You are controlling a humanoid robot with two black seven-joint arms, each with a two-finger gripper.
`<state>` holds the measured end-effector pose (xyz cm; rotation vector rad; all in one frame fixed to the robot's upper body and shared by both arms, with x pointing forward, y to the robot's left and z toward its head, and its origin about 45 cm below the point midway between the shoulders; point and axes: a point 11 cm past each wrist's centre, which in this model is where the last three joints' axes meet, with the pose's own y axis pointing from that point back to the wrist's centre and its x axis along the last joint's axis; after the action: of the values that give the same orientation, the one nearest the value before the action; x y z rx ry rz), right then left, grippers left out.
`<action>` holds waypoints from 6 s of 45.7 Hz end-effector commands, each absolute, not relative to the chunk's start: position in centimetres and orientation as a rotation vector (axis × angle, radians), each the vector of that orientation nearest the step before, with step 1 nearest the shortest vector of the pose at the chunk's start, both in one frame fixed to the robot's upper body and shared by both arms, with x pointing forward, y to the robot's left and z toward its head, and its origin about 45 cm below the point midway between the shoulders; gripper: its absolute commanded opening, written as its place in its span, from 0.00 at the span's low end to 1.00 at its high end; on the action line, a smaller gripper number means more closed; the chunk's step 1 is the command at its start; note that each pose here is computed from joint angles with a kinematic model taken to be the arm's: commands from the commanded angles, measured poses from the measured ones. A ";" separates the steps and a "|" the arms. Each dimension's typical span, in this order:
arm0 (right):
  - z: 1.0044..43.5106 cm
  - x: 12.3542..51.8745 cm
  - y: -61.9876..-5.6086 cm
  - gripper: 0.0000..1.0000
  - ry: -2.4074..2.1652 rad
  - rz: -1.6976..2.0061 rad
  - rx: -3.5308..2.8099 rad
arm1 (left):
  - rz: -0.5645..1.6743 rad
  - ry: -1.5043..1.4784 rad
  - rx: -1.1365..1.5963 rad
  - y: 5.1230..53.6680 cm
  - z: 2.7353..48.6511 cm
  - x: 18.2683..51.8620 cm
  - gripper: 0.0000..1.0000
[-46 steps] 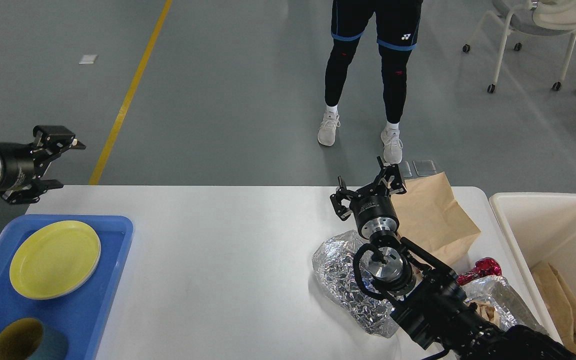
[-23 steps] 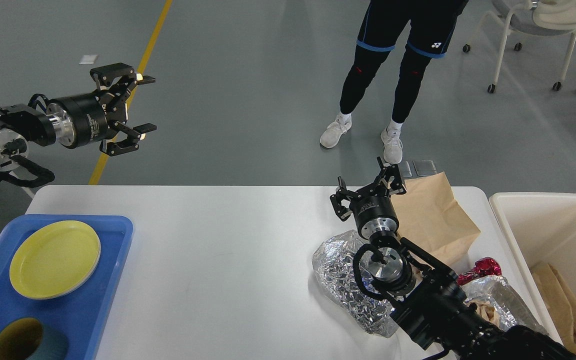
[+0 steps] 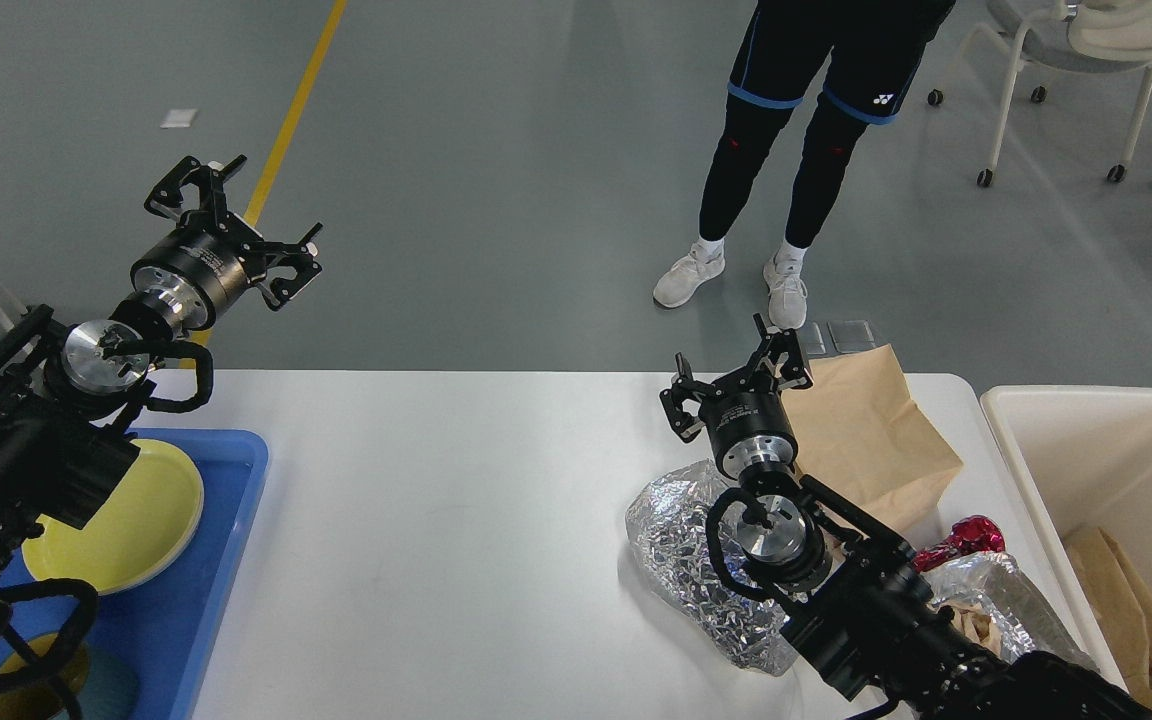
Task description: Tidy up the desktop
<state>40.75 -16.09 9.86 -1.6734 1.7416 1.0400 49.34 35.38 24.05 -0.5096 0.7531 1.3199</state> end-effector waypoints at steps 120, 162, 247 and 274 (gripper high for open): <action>32.1 52.3 -29.4 1.00 1.962 -0.550 -2.872 | 1.321 0.707 -0.751 32.1 13.7 42.5 0.97; 31.8 33.1 -16.8 1.00 0.537 -0.429 -4.504 | 1.318 0.706 -0.753 32.1 13.7 42.4 0.97; 8.1 36.7 -39.3 0.70 2.611 0.739 -3.268 | 1.322 0.709 -0.750 32.2 13.5 42.3 0.97; 7.8 36.7 -37.5 0.00 2.547 0.786 -3.263 | 1.320 0.709 -0.751 32.2 13.5 42.3 0.97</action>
<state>36.52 -36.93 7.23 -3.2768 2.5401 0.7852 42.26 32.20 13.53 -0.7505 0.7090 1.3204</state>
